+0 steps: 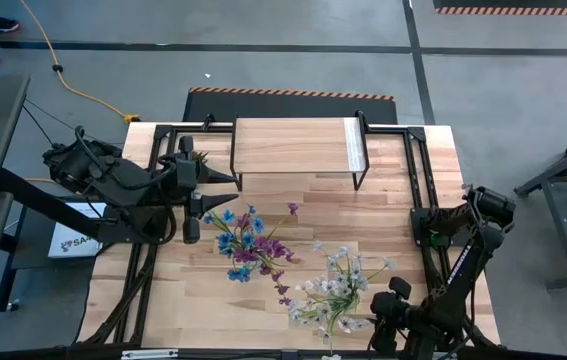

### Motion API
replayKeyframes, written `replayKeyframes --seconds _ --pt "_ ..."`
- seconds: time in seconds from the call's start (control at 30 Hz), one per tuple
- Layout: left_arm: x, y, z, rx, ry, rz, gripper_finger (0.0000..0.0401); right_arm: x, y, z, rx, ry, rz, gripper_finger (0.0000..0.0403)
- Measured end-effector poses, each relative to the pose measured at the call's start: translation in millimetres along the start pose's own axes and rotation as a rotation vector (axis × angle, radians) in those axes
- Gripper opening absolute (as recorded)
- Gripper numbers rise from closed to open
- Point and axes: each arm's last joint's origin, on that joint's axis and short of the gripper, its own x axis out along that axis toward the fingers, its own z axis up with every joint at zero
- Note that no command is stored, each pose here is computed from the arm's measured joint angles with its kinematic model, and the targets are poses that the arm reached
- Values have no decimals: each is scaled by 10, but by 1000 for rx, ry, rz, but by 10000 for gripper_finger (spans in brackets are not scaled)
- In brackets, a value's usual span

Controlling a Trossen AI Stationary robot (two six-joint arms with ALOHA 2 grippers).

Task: Pick and place flowers into a vace then onto a shelf
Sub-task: Put the right transparent vase with flowers on the shelf

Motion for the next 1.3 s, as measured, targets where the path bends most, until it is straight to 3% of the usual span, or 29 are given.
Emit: replayKeyframes --seconds 0.37,0.93,1.3 --pt "0 0 0 0 0 0 175 -2 -8 13 -30 -43 -9 140" --pt "0 0 0 0 0 0 175 -257 1 16 -70 -116 96 99" --pt "1 -1 0 0 0 0 175 -205 -32 89 -123 -213 50 99"
